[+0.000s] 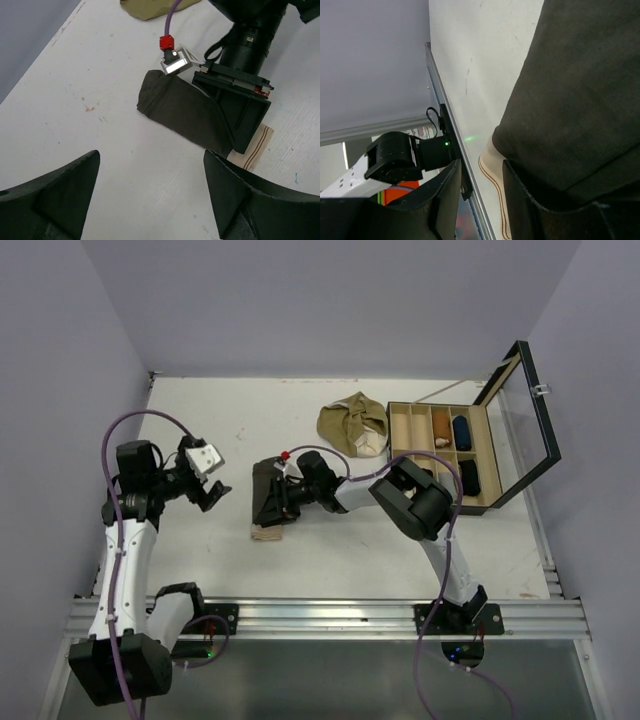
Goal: Roll the underwear
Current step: Fold the underwear, then roll the underwear
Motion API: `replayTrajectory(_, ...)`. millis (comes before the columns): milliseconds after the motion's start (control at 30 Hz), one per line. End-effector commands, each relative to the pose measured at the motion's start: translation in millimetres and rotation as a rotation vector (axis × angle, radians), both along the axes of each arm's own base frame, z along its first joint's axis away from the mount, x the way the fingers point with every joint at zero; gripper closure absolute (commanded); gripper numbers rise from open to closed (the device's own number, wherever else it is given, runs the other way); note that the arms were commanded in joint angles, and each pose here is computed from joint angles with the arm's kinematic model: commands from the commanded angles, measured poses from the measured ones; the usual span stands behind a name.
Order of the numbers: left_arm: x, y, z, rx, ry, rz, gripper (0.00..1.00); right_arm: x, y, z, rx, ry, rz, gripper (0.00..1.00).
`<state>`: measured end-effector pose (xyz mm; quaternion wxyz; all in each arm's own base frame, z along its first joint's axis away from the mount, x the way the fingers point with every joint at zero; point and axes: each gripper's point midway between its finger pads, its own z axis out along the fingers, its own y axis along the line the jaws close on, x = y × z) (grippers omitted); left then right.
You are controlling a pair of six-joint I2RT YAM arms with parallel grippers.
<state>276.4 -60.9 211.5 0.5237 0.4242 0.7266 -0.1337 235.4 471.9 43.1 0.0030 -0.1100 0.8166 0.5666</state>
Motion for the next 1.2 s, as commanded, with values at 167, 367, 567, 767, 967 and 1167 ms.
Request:
replayTrajectory(167,-49.8,-26.3,-76.2,0.247,-0.155,-0.350,0.29,4.1,5.0,23.8,0.077,-0.011,-0.016,0.59)
replayTrajectory(367,-77.6,-34.4,-106.6,0.326,-0.236,-0.498,0.32,17.6,12.9,84.2,0.147,-0.009,-0.060,0.59)
replayTrajectory(567,-78.0,-40.3,-126.5,0.424,-0.373,-0.600,0.37,10.7,4.2,31.8,0.038,0.059,-0.071,0.65)
replayTrajectory(767,-81.8,-49.0,-147.1,0.492,-0.437,-0.738,0.41,0.2,-8.0,-30.1,-0.066,0.106,-0.047,0.69)
replayTrajectory(967,-79.8,-61.1,-162.5,0.550,-0.512,-0.868,0.42,-2.0,-19.0,-58.9,-0.117,0.156,-0.063,0.71)
replayTrajectory(1167,-66.9,-67.0,-178.7,0.609,-0.537,-0.921,0.44,4.1,-26.3,-69.2,-0.120,0.208,-0.087,0.74)
